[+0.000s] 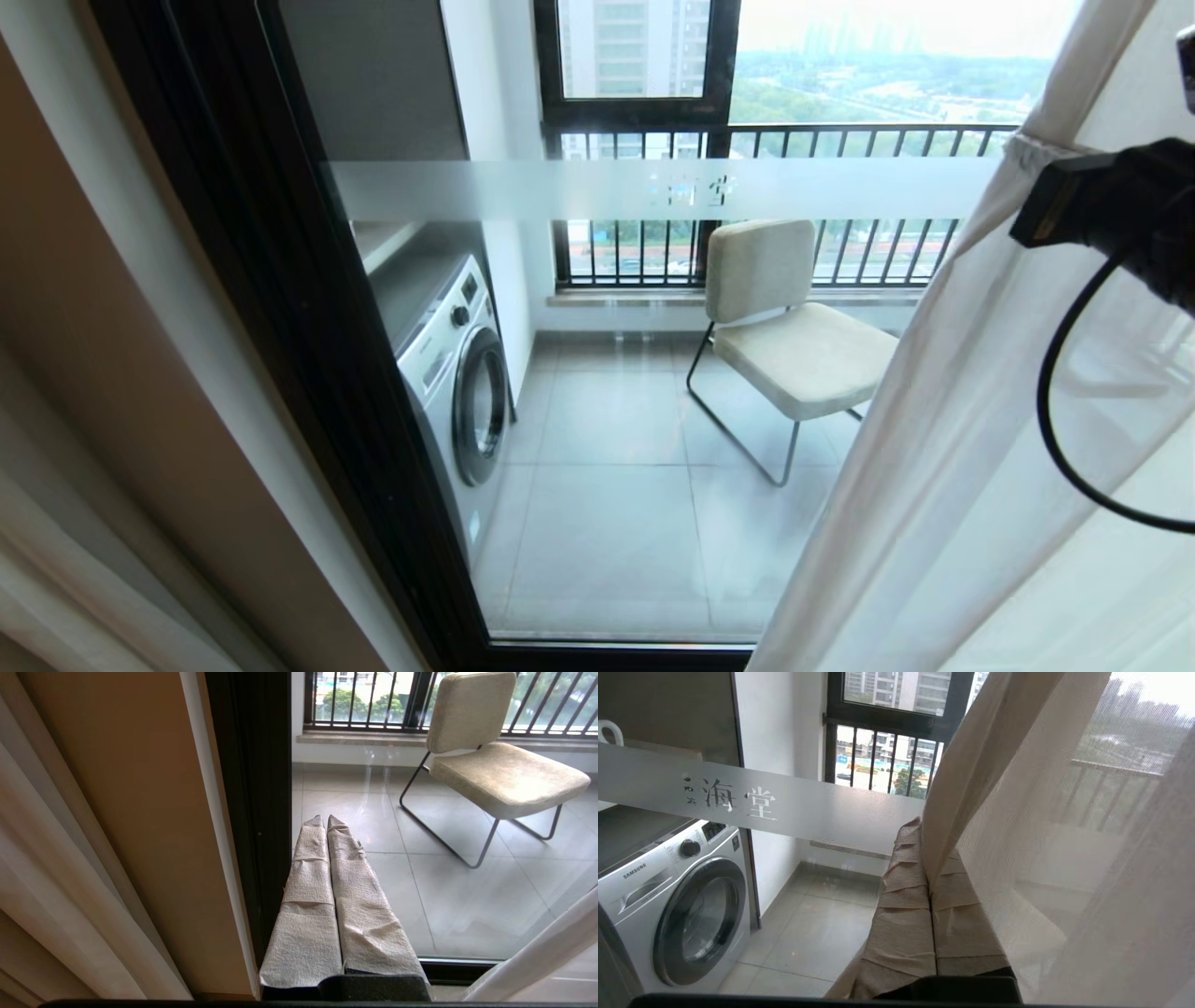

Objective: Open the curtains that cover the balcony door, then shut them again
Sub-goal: Close the inner curtains on both sides

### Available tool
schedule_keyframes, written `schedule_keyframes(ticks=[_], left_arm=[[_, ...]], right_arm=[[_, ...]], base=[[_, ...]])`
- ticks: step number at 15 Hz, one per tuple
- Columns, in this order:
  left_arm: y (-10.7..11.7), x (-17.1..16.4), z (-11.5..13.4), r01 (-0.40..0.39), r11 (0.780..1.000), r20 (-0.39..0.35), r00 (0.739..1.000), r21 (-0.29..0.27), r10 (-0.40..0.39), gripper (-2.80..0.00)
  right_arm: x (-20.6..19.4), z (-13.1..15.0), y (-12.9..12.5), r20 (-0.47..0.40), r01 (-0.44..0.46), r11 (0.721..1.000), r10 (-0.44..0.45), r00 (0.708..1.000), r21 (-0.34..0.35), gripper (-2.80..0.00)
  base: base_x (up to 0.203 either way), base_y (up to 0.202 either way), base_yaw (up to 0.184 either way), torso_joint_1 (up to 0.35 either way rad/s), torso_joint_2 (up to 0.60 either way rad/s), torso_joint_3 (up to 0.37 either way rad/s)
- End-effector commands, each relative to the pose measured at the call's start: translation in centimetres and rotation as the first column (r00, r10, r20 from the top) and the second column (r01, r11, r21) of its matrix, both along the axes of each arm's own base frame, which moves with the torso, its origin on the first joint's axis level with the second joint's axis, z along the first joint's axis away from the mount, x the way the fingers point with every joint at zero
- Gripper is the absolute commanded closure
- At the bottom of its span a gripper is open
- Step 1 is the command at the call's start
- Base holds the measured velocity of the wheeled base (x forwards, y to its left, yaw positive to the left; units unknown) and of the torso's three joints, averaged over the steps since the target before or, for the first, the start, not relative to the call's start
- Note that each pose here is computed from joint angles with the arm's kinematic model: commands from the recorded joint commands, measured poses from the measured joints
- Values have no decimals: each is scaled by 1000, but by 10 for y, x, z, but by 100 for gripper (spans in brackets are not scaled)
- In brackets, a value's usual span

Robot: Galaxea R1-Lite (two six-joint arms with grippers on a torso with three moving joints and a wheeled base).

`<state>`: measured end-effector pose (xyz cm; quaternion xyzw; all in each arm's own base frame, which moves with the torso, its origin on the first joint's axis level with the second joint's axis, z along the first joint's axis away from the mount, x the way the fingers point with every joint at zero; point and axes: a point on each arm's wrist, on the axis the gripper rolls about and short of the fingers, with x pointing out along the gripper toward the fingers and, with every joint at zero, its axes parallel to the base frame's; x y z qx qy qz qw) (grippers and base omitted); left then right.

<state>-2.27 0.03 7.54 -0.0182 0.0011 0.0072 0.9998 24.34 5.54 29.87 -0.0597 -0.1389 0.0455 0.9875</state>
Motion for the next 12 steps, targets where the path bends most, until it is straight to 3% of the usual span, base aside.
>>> schedule_keyframes(ticks=[1,5,12], left_arm=[[0,0,0,-1,1000,-1,1000,0,1,0],[0,0,0,-1,1000,-1,1000,0,1,0],[0,0,0,-1,1000,-1,1000,0,1,0]], right_arm=[[16,4,11,16,-21,1000,22,1000,-10,0],[11,7,50,31,-145,988,147,989,-54,0],[-20,-3,126,30,-355,922,363,931,-152,0]], base=[[0,0,0,0,0,0],[0,0,0,0,0,0],[0,0,0,0,0,0]])
